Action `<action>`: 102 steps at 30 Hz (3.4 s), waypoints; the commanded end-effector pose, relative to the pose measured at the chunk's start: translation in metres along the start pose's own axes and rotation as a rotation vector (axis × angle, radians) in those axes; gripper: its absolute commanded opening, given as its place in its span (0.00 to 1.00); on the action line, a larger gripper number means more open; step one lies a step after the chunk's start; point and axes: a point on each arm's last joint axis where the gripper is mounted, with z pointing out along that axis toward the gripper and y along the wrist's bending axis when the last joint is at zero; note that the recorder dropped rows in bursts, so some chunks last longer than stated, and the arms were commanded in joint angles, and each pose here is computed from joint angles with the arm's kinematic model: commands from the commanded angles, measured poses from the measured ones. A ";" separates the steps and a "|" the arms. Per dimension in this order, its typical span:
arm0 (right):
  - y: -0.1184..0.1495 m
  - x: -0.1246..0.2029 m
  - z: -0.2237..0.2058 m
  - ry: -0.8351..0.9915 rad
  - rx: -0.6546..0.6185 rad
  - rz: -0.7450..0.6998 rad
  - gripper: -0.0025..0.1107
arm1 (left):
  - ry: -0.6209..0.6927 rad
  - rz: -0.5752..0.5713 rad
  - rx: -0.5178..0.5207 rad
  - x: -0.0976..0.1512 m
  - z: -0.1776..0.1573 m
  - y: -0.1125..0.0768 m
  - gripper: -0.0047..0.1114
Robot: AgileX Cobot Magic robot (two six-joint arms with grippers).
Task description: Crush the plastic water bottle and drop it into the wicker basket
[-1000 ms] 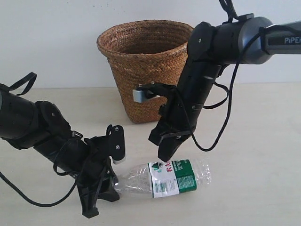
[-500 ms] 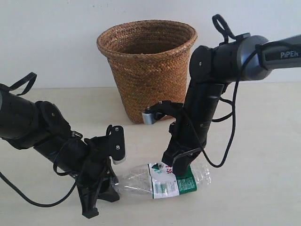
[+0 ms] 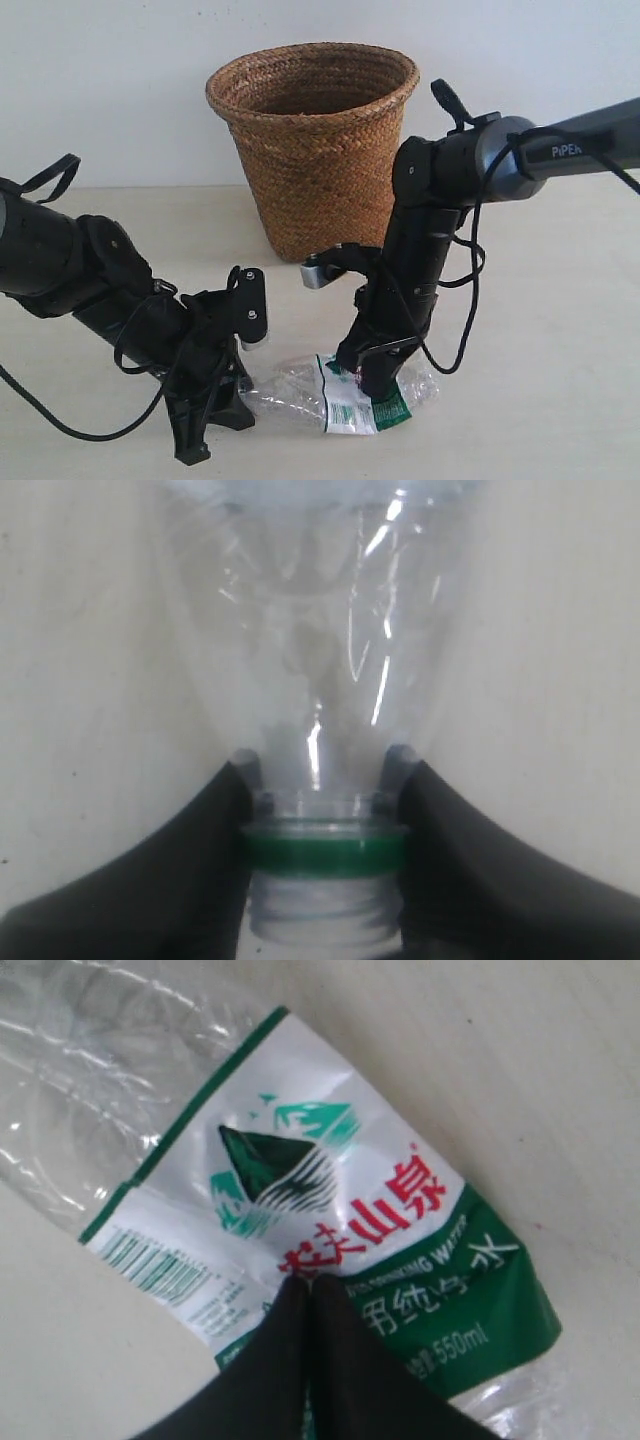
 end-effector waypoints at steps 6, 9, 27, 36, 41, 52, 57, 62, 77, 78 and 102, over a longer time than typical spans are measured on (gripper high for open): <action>0.011 0.002 -0.048 -0.032 0.087 -0.025 0.02 | 0.010 0.008 0.036 0.002 0.003 -0.004 0.08; 0.025 0.007 -0.082 -0.103 0.123 -0.056 0.02 | 0.010 0.008 0.034 0.002 0.003 -0.004 0.08; 0.003 0.113 -0.232 -0.365 0.415 0.245 0.02 | -0.176 0.051 0.053 -0.039 -0.068 -0.013 0.08; -0.039 0.167 -0.255 -0.481 0.376 0.524 0.02 | -0.337 0.101 -0.134 -0.083 -0.152 0.002 0.08; -0.033 0.158 -0.256 -0.547 0.296 0.476 0.02 | -0.489 -0.106 -0.591 -0.104 -0.187 0.053 0.14; -0.026 0.150 -0.257 -0.619 0.220 0.409 0.02 | -0.563 -0.204 -0.762 -0.126 -0.176 0.111 0.97; -0.026 0.150 -0.258 -0.621 0.218 0.406 0.02 | -0.562 -0.164 -0.772 -0.128 -0.187 0.106 0.76; -0.026 0.150 -0.257 -0.614 0.228 0.394 0.02 | -0.513 -0.088 -0.674 -0.126 -0.195 0.095 0.23; -0.047 0.181 -0.257 -0.386 0.509 0.588 0.02 | -0.136 -0.356 -0.395 -0.066 -0.214 0.075 0.09; -0.048 0.182 -0.257 -0.382 0.518 0.601 0.02 | -0.097 -0.399 -0.387 -0.060 -0.216 0.074 0.09; 0.105 0.275 -0.237 -1.011 0.831 0.473 0.02 | -0.376 -0.716 -0.764 0.028 -0.283 -0.078 0.08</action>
